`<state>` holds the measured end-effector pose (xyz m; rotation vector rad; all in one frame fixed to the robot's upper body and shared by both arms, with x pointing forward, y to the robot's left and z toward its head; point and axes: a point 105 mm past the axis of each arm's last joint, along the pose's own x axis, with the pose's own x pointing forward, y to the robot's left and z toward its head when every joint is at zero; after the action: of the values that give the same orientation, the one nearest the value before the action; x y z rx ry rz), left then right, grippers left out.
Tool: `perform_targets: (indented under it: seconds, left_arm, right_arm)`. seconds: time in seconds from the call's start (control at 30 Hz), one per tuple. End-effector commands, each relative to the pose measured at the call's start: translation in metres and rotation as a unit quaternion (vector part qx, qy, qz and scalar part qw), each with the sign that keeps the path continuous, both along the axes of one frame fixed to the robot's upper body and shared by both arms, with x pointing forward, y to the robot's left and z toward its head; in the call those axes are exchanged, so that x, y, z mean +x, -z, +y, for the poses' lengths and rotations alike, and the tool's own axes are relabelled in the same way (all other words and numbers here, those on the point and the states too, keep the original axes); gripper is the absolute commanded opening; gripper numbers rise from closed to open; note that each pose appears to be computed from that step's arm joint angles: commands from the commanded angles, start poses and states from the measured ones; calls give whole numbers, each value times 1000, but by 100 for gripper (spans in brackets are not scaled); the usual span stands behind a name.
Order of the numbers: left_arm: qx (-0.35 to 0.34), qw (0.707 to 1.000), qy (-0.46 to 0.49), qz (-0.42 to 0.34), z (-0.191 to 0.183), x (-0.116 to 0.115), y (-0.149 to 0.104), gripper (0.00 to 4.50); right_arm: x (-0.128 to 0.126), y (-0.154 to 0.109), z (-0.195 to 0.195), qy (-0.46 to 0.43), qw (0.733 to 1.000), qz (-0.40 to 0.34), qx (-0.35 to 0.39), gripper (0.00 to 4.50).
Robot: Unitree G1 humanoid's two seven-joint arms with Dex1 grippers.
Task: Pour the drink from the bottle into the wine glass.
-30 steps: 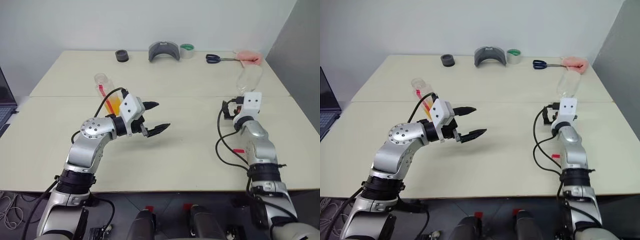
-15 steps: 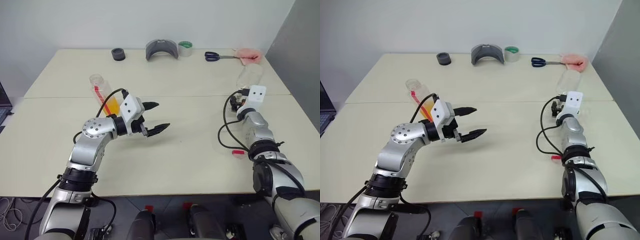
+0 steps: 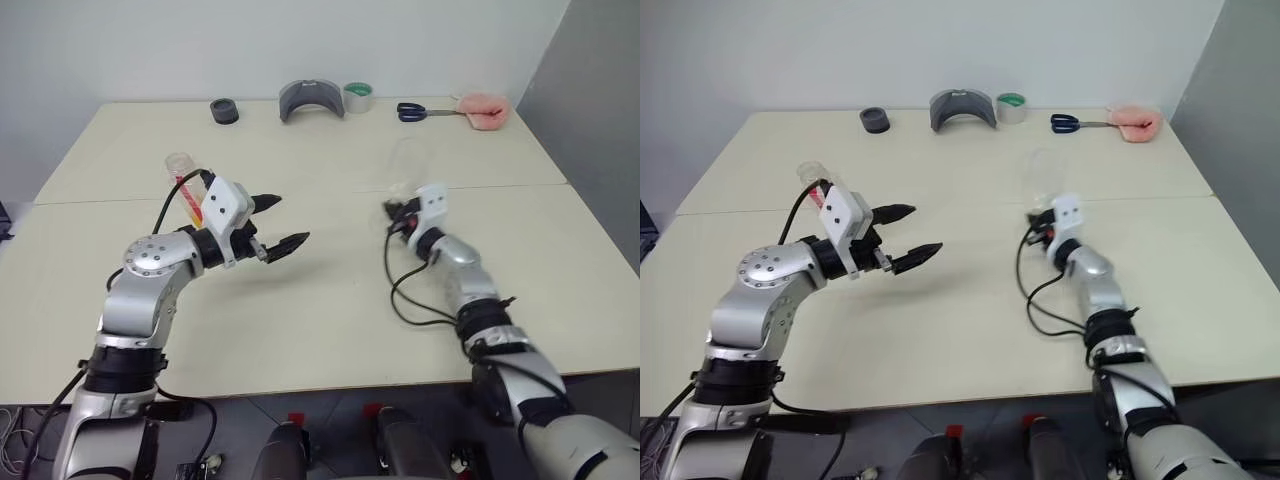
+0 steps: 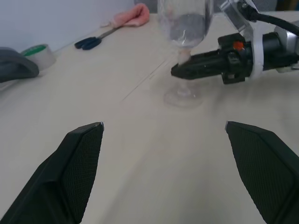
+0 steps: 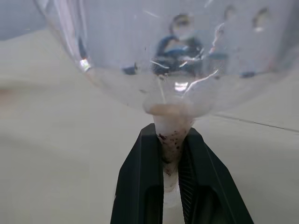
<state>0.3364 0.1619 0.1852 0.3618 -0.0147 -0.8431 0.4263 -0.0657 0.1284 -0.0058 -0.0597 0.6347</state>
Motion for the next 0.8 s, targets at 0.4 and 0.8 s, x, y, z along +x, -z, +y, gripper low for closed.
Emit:
perform_targets:
  seconds: [0.4,0.8]
  left_arm:
    - [8,999,-30,-28,15,-12,-30,450]
    - [0,999,-32,-39,11,-10,-34,450]
  right_arm:
    - [-18,-3,74,-123,992,-1,-40,14]
    - [-24,3,81,-147,988,-4,-57,14]
